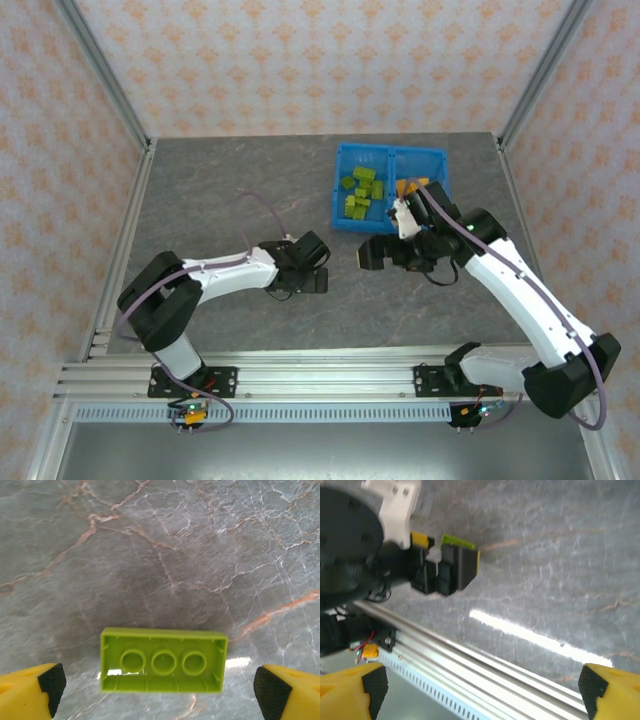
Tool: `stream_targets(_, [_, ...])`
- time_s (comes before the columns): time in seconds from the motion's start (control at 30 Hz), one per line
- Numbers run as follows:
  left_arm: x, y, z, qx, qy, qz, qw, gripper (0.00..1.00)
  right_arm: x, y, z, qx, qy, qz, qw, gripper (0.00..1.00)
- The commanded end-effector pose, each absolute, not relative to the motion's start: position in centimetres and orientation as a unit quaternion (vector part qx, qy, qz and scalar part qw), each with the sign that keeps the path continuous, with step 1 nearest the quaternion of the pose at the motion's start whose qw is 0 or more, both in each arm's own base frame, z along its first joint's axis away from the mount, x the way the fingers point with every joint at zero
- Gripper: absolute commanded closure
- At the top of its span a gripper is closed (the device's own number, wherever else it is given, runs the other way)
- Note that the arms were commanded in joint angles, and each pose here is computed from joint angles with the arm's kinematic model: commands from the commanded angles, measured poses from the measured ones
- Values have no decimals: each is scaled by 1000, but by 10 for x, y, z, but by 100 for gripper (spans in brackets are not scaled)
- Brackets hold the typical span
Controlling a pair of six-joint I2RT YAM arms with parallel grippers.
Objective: Sort the legos into containers by color
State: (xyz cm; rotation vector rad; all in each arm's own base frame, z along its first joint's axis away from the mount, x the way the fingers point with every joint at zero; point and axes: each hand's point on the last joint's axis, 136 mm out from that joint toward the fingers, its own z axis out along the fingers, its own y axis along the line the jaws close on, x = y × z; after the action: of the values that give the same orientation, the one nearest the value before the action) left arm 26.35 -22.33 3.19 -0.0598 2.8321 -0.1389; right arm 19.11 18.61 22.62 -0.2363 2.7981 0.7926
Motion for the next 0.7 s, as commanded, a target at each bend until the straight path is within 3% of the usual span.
stream_targets(0.0, [275,-230,35,-12,985,-49,164,3,162,182,217,-84,955,277,58,1])
stream_targets(0.1, [274,-229,27,-15,987,-43,155,16,158,184,215,-80,954,283,49,1])
stream_targets(0.47, [262,-219,5,-22,990,-26,134,41,177,193,217,-62,952,291,67,5])
stream_targets(0.53, [262,-221,11,-20,990,-34,136,46,181,193,220,-59,952,292,77,5])
stream_targets(0.67, [274,-234,58,-6,983,-60,171,47,188,191,233,-50,950,290,107,6])
